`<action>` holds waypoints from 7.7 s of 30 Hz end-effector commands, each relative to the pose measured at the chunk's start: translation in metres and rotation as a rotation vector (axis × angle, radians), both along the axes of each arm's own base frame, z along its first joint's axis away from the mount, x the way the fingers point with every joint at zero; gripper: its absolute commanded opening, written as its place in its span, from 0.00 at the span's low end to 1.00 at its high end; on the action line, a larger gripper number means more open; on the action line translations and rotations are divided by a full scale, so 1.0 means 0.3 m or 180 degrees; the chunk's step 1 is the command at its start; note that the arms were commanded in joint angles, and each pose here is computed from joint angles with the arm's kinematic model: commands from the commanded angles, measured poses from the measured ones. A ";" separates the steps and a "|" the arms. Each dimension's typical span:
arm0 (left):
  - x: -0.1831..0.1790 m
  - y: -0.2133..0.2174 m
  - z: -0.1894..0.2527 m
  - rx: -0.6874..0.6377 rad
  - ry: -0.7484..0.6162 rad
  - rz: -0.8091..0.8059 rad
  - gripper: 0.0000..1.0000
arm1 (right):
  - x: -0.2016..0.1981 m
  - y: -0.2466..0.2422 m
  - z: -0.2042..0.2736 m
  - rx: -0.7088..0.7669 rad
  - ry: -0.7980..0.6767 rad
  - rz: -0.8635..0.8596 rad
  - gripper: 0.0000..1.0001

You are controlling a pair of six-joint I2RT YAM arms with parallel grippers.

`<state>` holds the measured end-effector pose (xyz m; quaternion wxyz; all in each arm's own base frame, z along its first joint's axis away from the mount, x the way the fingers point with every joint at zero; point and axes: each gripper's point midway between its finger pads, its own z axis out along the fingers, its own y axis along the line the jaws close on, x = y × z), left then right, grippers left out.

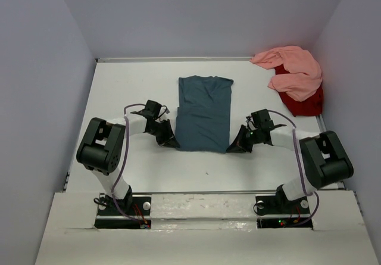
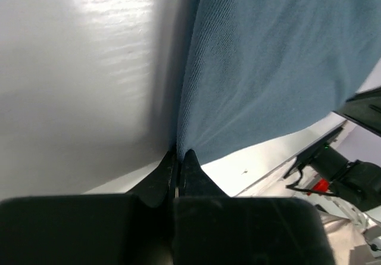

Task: Fold and stack the t-shirts
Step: Grab one side of the 2/3 rectangular tshirt with both arms, then fold the long partially folded tshirt into a neat square

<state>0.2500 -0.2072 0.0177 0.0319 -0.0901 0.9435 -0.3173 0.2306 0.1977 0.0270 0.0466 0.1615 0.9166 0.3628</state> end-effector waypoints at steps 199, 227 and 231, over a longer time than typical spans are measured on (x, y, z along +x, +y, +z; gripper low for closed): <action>0.895 -0.140 -0.026 -0.0244 -0.1007 -0.0310 0.94 | 0.765 -0.099 0.040 0.0088 -0.0703 -0.0484 0.82; 0.666 -0.151 -0.114 0.0224 -0.0351 -0.0605 0.20 | 0.740 -0.147 0.006 -0.0473 -0.0406 0.0024 0.00; 0.547 -0.130 -0.115 0.0445 -0.0188 -0.0686 0.20 | 0.708 -0.125 -0.001 -0.0544 -0.0298 0.0255 0.00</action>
